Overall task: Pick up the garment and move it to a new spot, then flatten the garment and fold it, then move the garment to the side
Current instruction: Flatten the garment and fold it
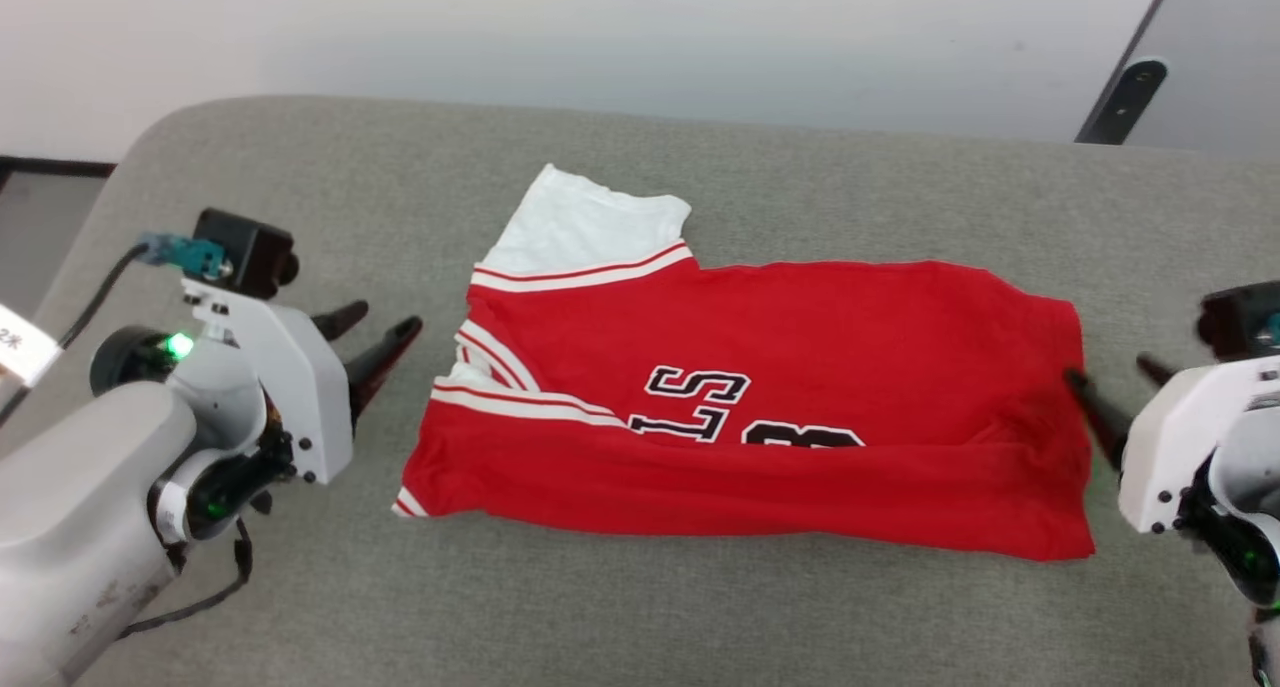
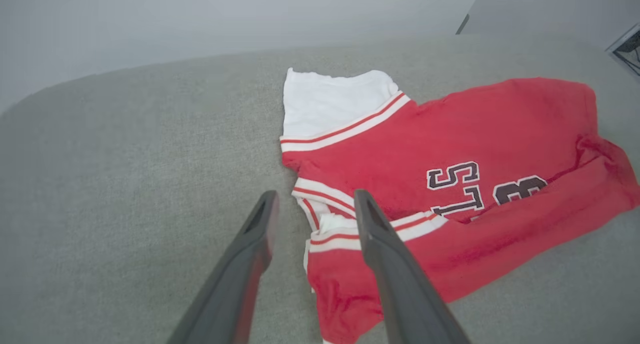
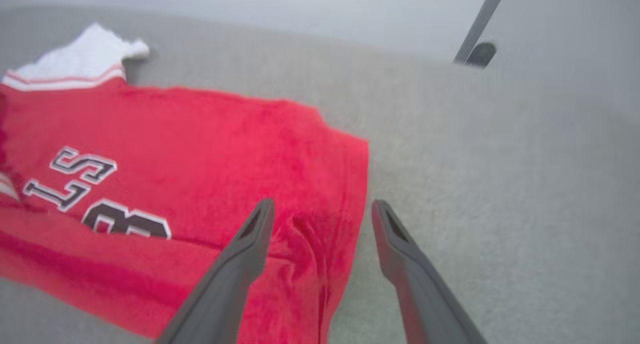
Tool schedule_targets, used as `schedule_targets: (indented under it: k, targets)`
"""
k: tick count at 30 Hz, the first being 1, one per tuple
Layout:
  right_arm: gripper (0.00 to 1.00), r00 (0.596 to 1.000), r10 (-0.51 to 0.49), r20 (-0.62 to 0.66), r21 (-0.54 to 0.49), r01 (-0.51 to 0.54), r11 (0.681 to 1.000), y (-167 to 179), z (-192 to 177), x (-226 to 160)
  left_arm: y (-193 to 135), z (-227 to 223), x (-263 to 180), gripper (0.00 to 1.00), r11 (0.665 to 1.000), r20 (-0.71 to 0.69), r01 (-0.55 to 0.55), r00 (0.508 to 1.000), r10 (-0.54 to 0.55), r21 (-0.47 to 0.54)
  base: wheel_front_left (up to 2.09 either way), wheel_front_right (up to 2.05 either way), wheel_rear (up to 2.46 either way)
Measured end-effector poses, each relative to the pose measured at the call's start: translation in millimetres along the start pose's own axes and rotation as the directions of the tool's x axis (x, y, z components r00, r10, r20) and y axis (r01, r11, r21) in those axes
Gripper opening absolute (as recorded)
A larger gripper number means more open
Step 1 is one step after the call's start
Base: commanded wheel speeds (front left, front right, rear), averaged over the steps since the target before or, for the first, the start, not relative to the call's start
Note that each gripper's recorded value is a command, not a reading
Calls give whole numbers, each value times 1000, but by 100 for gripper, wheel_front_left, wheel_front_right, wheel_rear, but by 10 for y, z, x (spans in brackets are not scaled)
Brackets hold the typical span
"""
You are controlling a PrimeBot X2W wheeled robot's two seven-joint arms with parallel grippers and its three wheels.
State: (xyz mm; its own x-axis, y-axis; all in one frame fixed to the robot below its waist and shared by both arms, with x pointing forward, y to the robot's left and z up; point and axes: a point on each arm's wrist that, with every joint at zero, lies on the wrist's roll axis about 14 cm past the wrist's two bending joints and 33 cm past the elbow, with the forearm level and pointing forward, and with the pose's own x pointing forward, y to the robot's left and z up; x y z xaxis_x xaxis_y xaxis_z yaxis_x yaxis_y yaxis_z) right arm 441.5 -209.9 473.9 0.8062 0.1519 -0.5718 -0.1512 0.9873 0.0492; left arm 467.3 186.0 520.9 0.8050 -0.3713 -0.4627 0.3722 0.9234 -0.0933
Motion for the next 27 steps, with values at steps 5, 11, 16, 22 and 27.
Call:
schedule_targets:
  k: [5, 11, 16, 22, 27]
  targets:
    - [100, 951, 7, 310, -98, 24, 995, 19, 345, -265, -61, 184, 88, 71, 999, 96, 20, 995, -23, 37, 0, 0, 0]
    - [100, 828, 33, 560, -181, 84, 980, 140, 420, -579, -153, 315, 261, 93, 994, 138, 56, 988, -69, 94, 0, 0, 0]
    - [100, 765, 32, 643, -174, 106, 979, 299, 308, -680, -111, 508, 470, 100, 987, 135, 63, 987, -82, 146, 0, 0, 0]
    - [100, 722, 13, 692, -143, 119, 982, 430, 266, -679, 35, 981, 802, 100, 973, 172, 41, 982, -81, 226, 0, 0, 0]
    - [100, 726, -14, 688, -115, 127, 985, 468, 217, -593, 99, 1136, 1199, 100, 964, 141, 53, 986, -93, 262, 0, 0, 0]
